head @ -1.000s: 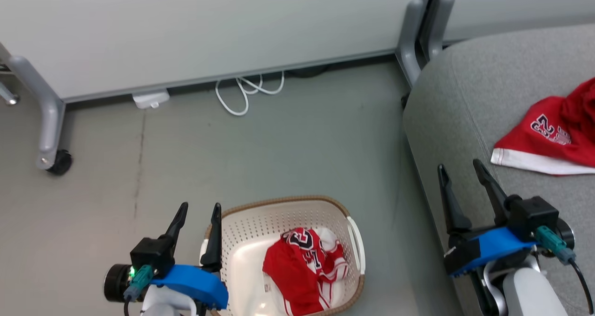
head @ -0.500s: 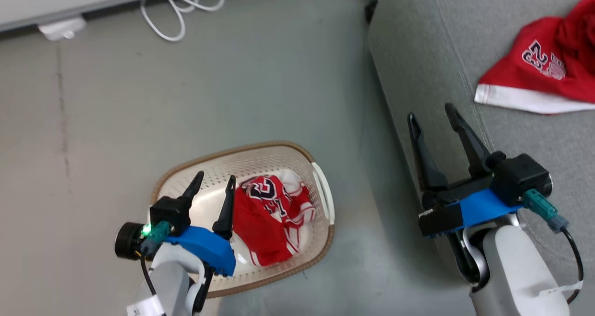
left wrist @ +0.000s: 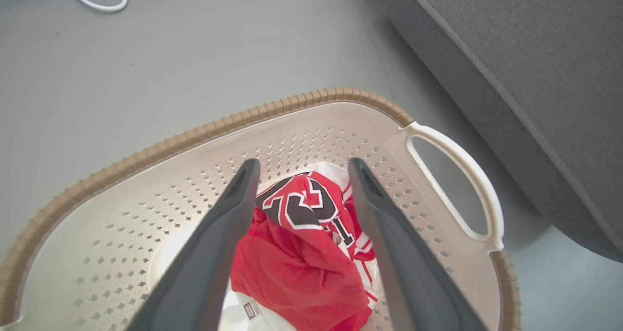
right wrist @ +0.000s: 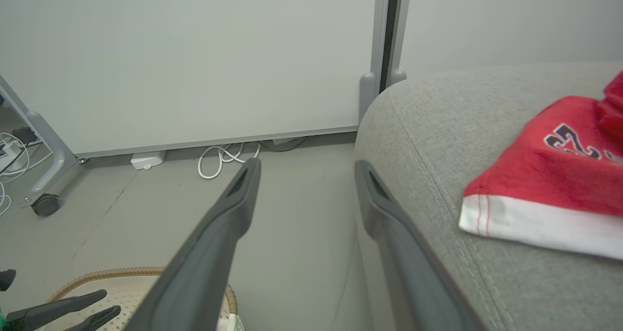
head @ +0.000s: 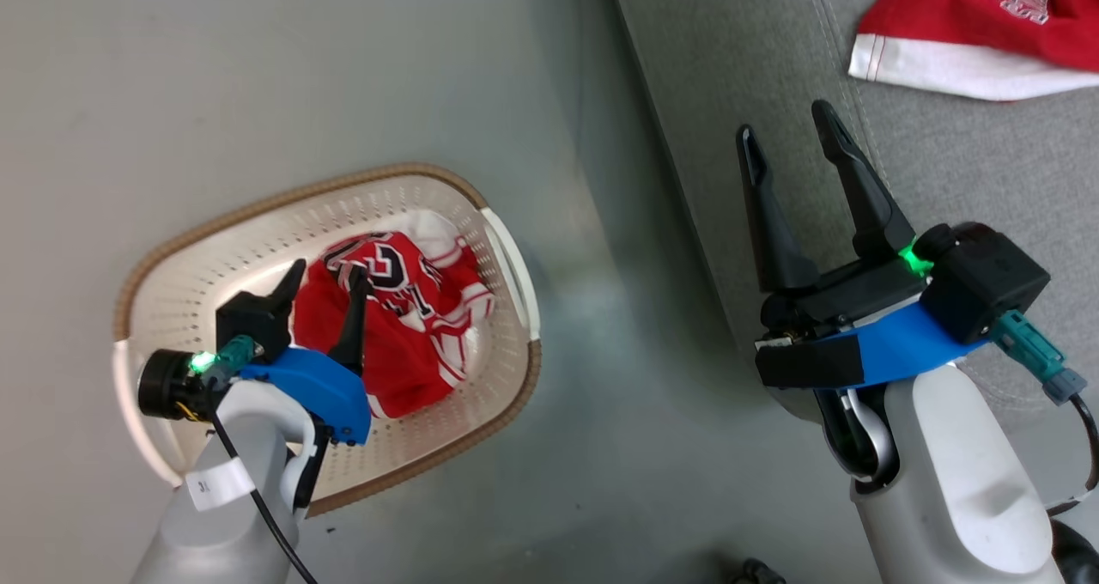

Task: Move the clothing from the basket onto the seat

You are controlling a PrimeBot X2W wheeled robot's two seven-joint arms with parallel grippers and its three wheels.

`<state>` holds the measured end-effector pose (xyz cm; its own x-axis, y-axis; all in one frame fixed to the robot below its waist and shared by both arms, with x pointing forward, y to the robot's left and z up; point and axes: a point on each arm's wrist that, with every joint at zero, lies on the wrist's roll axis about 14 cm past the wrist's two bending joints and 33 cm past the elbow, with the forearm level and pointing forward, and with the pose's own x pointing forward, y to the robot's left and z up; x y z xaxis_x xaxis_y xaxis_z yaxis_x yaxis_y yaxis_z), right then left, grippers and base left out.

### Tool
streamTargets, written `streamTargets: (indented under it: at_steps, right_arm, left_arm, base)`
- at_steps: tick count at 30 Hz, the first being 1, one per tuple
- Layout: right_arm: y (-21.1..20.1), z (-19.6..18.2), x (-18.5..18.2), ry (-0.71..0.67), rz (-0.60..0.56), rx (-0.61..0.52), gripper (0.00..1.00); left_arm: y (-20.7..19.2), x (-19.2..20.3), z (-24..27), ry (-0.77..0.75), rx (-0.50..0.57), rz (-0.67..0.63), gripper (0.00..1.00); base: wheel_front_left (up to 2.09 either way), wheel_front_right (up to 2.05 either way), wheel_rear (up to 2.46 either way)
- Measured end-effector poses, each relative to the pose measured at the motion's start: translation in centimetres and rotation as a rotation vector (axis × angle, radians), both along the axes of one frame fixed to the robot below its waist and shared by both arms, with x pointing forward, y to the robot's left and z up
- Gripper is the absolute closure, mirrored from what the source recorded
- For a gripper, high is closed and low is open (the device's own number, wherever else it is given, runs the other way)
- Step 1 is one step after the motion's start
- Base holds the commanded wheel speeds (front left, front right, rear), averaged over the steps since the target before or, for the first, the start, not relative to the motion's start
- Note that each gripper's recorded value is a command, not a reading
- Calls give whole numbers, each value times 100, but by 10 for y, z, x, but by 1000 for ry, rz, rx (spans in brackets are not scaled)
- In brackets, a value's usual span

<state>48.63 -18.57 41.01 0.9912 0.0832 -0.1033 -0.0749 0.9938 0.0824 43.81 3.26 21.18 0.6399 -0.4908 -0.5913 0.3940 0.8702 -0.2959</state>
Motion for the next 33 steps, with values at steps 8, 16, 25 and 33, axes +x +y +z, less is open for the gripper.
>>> streamTargets:
  at_steps: [8, 16, 25, 33]
  right_arm:
    - [-9, -31, 4, 56, -17, 8, 0]
    - [-15, -47, 8, 82, -29, 7, 0]
    - [-14, -51, 9, 86, -27, 18, 0]
    - [-11, -52, 11, 86, -21, 25, 0]
  left_arm:
    - [-13, -11, -60, 137, 12, -34, 0]
    - [-15, -28, -103, 261, 47, -50, 0]
    - [-3, -41, -126, 368, 124, -28, 0]
    - [-7, -42, -125, 375, 124, -48, 100]
  base:
    - [0, 0, 0]
    - [0, 0, 0]
    - [0, 0, 0]
    - [0, 0, 0]
